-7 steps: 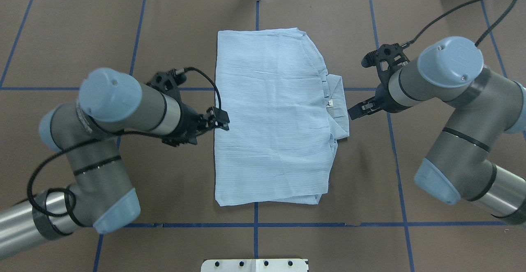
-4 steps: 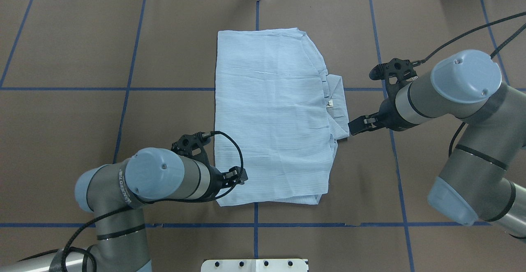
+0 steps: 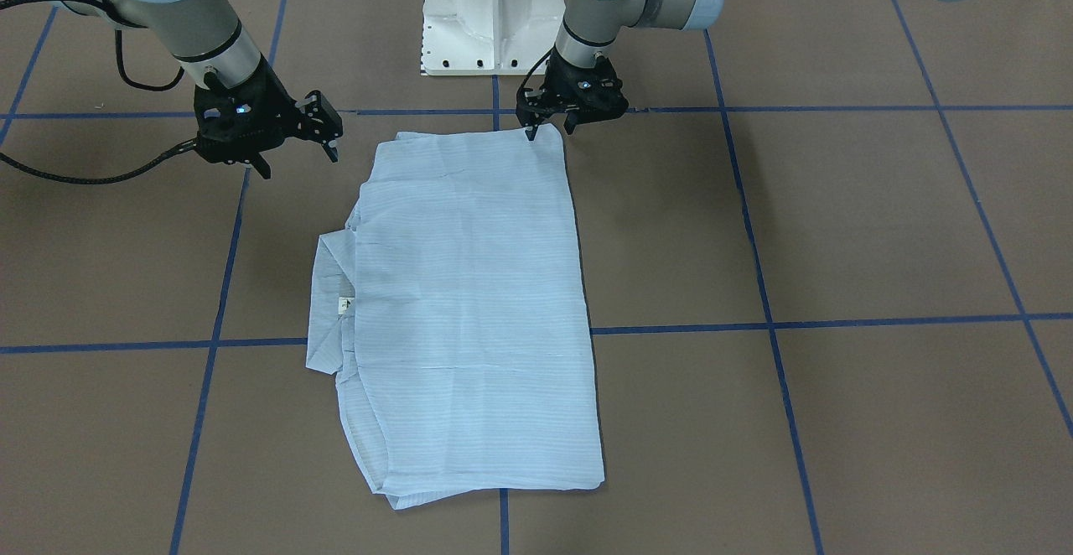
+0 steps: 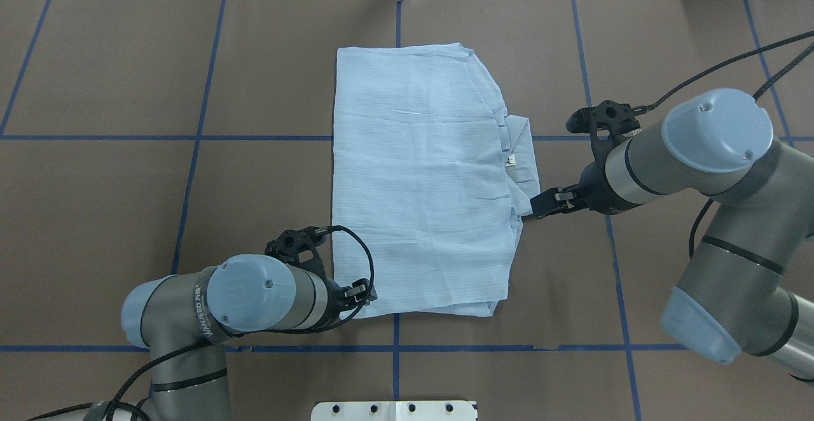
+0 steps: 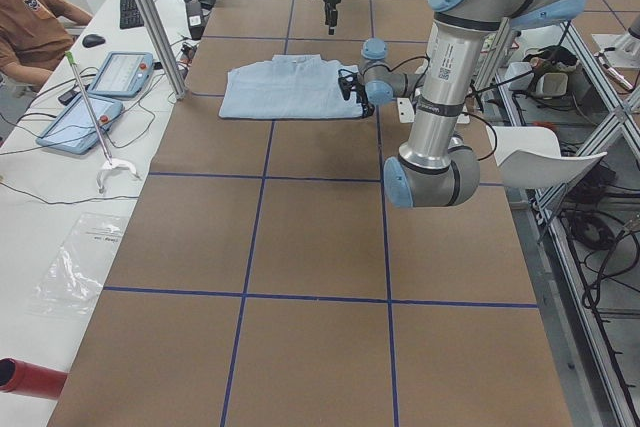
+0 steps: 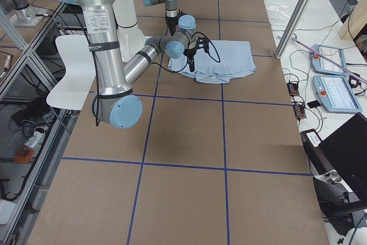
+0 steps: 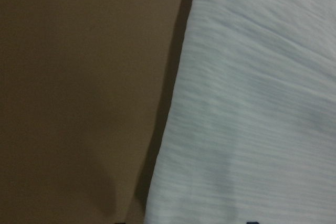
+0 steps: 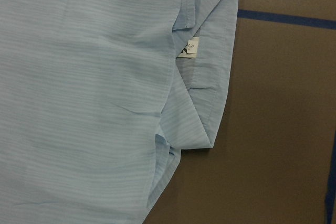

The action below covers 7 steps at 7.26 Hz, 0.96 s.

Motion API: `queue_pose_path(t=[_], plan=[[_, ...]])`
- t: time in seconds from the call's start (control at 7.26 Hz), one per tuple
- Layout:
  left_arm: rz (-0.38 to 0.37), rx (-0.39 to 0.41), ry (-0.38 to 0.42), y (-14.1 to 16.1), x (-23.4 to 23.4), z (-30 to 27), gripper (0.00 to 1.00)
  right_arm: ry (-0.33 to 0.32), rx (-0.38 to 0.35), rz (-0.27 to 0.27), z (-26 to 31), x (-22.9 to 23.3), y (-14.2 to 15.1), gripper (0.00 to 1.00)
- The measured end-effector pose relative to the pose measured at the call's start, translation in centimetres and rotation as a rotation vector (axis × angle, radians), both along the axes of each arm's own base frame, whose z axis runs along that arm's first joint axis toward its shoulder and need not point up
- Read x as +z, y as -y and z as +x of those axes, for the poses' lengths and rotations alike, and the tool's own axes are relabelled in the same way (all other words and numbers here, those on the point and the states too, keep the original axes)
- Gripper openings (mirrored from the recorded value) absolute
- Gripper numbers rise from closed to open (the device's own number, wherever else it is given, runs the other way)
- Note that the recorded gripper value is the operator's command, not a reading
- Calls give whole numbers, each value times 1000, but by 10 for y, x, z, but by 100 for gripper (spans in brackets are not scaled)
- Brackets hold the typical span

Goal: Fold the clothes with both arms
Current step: 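Move the left gripper to the near corner while the right gripper follows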

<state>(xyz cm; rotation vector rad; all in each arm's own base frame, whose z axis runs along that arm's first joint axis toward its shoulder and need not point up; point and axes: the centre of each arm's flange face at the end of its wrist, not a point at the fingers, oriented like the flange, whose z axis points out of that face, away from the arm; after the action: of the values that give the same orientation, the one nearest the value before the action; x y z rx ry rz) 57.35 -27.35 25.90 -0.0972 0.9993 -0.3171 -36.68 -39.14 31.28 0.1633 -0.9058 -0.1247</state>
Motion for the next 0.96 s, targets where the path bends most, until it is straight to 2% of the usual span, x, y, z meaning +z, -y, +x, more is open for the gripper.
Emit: queue_pose_path(t=[0.28,0.55,0.83,0.96], plan=[[-1,-1,6,1,1,1,47,1,0,2,-3,-2,-2,100],[-1,-4,7,3,1,1,22,1,-1,2,-3,-2,-2,100],[0,-9,5,5,0,1,14,-1,-2,0,-3,-1,-3,100],[1,-11,5,6,-1,0,2,0,-2,0,-3,-1,-3,100]])
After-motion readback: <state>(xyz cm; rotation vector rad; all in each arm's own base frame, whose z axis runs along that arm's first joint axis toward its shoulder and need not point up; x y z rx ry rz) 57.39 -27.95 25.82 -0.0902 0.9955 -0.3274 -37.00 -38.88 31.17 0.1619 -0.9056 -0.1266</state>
